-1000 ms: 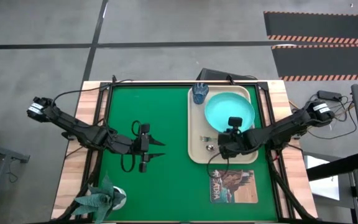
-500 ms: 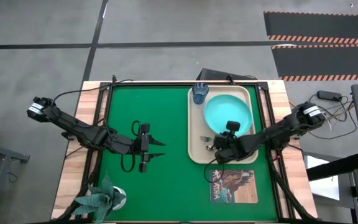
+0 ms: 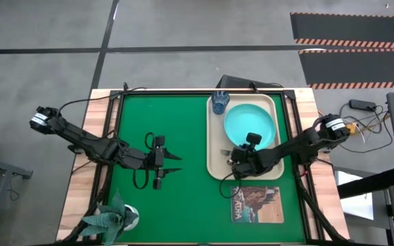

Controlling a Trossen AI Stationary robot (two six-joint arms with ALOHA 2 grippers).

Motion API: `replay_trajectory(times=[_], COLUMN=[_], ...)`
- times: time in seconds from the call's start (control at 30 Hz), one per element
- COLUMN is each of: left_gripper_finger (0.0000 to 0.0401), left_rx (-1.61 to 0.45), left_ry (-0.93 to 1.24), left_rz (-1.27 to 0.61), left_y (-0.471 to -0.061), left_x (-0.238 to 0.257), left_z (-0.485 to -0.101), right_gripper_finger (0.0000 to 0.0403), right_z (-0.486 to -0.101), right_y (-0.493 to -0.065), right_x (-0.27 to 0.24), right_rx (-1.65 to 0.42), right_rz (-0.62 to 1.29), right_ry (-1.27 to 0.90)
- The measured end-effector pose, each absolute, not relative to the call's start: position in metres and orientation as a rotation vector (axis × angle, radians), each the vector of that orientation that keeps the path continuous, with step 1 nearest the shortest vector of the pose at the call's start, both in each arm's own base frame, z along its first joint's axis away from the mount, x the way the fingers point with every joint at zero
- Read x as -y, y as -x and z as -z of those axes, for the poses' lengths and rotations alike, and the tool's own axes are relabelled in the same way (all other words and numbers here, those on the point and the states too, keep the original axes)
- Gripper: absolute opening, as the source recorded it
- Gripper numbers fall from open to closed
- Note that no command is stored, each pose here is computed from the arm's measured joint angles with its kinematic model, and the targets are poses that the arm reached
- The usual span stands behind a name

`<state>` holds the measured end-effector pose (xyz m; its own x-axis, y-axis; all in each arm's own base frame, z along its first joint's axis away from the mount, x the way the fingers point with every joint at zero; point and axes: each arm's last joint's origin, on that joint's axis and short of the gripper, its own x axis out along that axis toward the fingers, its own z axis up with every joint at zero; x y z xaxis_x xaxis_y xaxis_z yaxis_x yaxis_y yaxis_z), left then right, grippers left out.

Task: Pick and place plate/cup/fork/spoon on tray
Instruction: Put the blue plate on the center of the white serving tray

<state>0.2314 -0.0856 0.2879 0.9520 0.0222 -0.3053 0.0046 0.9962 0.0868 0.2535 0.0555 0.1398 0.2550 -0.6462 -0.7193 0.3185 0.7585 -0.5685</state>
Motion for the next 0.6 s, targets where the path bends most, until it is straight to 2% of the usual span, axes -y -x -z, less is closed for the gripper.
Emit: replay_trajectory(times=[0.33, 0.6], left_gripper_finger=[0.0149, 0.0149], left_rx=[-0.312, -0.313], left_ry=[-0.087, -0.088], left_rz=[-0.010, -0.009], left_y=[-0.231, -0.231], left_x=[0.085, 0.085], left_z=[-0.288, -0.288], right_gripper_finger=[0.0013, 0.0013], right_z=[-0.126, -0.129], right_y=[-0.258, -0.264], right_x=[-0.050, -0.048], right_rx=[-1.183, -1.140], right_rz=[0.691, 0.675], right_ry=[0.353, 0.333])
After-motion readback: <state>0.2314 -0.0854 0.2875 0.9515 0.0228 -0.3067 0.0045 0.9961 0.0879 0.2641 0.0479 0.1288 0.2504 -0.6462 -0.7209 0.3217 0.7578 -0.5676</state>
